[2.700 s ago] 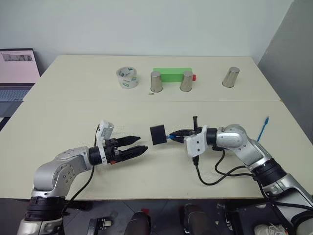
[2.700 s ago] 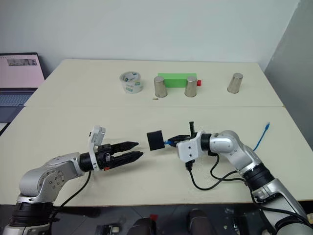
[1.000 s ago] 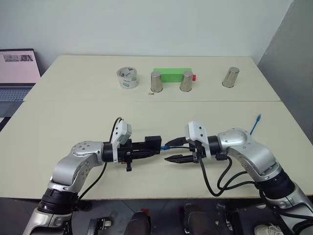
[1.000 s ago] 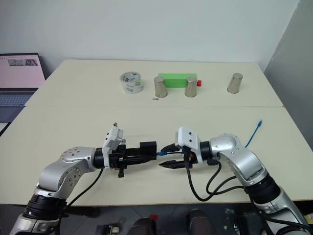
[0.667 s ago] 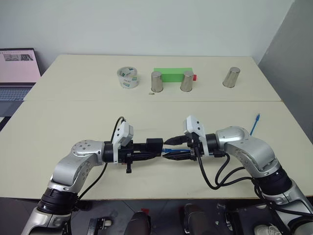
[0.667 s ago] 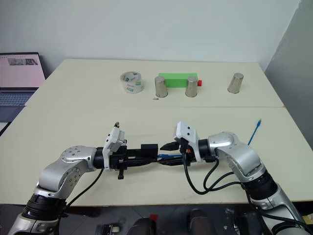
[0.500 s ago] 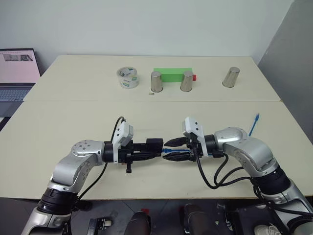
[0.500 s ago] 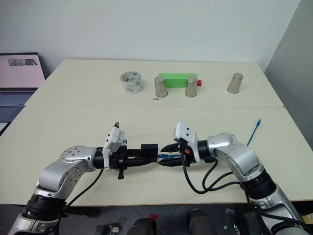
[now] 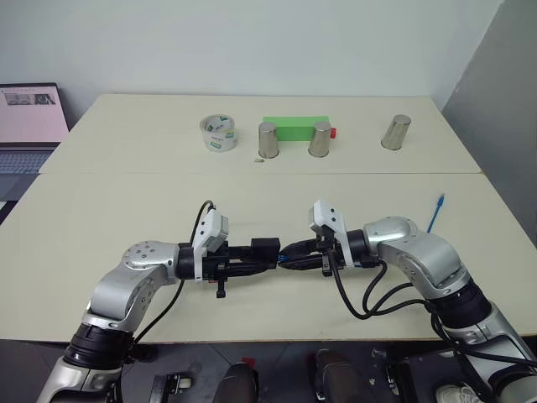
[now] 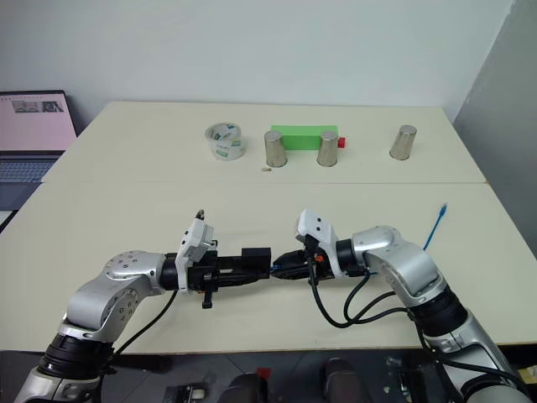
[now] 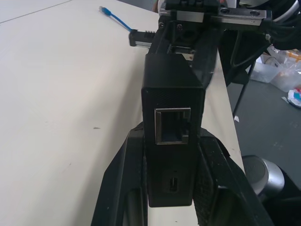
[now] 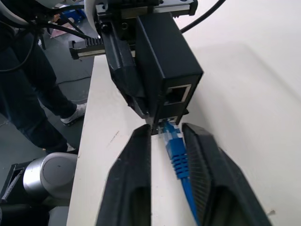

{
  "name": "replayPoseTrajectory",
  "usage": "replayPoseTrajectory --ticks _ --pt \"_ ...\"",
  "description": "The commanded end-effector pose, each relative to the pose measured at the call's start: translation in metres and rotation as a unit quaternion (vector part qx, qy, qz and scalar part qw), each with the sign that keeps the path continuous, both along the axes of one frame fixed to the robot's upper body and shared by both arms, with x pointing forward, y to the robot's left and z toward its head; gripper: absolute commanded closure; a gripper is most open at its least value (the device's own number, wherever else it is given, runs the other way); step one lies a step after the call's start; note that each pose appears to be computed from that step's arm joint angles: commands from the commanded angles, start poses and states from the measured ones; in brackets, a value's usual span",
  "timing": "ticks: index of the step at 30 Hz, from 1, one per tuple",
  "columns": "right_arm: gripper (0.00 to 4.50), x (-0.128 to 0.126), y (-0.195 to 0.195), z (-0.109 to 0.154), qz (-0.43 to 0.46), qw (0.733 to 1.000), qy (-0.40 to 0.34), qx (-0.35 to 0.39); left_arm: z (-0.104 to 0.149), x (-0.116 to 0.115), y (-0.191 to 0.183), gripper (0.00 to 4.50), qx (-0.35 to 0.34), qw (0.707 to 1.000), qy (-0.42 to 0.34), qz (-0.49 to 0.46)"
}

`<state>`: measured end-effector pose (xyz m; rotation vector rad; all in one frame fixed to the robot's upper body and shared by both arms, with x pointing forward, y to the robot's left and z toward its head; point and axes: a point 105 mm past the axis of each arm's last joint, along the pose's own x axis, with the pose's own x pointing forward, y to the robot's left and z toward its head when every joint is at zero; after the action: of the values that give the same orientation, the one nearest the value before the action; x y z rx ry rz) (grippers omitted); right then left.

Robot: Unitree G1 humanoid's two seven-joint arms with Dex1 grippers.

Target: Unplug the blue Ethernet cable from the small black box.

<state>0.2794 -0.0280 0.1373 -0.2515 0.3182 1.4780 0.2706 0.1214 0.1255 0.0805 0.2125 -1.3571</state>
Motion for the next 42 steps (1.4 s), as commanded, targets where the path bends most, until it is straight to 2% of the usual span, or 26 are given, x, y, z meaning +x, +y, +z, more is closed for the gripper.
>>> replayPoseTrajectory --ticks 1,11,13,17,19,34,37,42 --pt "4.44 -0.005 0.005 0.005 0.023 1.000 -0.019 -0.001 0.009 -0.001 -0.005 3.71 -0.012 1.000 -0.020 -0.009" --pt "4.46 -0.006 0.004 0.006 0.041 0.999 -0.024 -0.004 0.008 -0.002 -0.006 3.71 -0.010 1.000 -0.019 -0.013" --pt "3.76 -0.008 0.001 0.008 0.049 0.999 -0.018 -0.002 0.007 -0.001 -0.005 3.71 -0.007 1.000 -0.020 -0.012" --pt "2.91 -0.007 -0.003 0.008 0.040 0.999 0.004 0.000 0.006 -0.001 -0.005 3.71 -0.002 1.000 -0.022 -0.014" --pt "2.63 -0.012 -0.004 0.007 0.048 0.998 0.029 0.004 0.005 -0.001 -0.005 3.71 0.001 1.000 -0.023 -0.016" --pt "2.63 -0.003 -0.002 0.001 0.024 0.999 0.025 -0.003 0.004 -0.003 -0.007 3.71 0.003 0.999 -0.025 -0.020" --pt "3.16 -0.002 -0.002 0.002 0.023 0.999 0.024 -0.002 0.005 -0.003 -0.007 3.71 0.002 0.999 -0.025 -0.020" --pt "4.43 -0.002 0.001 0.005 0.023 0.999 0.031 0.005 0.003 -0.005 -0.010 3.71 0.003 0.999 -0.024 -0.023"
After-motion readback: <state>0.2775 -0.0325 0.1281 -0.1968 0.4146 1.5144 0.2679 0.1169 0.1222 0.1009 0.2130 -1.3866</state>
